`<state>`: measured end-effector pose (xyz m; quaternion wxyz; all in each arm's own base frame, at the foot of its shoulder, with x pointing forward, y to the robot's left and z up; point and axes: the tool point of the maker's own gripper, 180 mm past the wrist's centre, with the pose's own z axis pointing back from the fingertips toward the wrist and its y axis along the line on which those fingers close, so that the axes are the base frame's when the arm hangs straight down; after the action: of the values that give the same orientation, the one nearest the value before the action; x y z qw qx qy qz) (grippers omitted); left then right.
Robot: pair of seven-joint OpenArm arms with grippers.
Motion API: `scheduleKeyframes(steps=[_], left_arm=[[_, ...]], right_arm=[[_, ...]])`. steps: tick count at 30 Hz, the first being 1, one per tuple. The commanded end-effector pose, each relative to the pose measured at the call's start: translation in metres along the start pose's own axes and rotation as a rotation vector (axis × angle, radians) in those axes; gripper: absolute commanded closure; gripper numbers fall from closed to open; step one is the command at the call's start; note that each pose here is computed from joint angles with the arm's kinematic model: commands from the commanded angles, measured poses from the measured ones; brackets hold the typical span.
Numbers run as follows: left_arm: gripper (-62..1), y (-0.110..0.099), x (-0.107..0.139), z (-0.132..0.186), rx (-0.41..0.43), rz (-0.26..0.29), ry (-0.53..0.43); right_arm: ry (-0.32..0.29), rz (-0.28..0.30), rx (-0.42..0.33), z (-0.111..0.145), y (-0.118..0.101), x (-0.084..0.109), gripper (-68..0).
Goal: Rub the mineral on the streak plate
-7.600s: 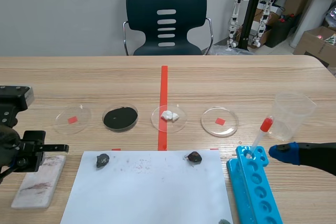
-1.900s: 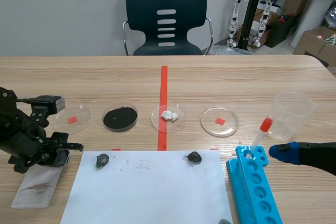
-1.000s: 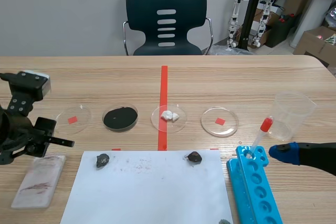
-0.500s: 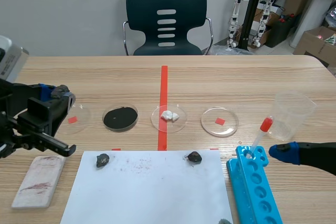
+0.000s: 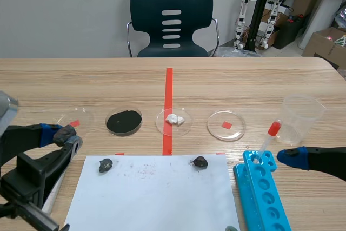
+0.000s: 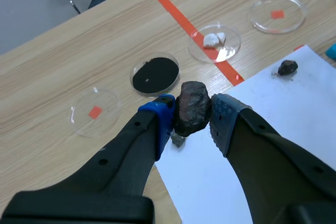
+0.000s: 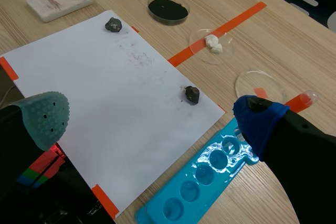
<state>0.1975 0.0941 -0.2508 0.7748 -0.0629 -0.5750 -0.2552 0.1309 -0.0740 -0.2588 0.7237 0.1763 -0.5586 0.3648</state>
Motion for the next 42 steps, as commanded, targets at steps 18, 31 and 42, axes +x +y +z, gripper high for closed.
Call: scheduleKeyframes(steps=[18,31,42], left_arm=[[-13.0,-0.013,0.002,0.011,-0.033,-0.042,-0.016],[-13.0,-0.012,0.002,0.011,-0.032,-0.042,-0.016],[-13.0,-0.012,0.002,0.011,-0.032,-0.042,-0.016]], right_arm=[[-0.028,0.005,-0.005,0.0,-0.003,0.007,-67.9],[-0.028,0.005,-0.005,0.0,-0.003,0.007,-67.9],[-0.028,0.005,-0.005,0.0,-0.003,0.007,-67.9]])
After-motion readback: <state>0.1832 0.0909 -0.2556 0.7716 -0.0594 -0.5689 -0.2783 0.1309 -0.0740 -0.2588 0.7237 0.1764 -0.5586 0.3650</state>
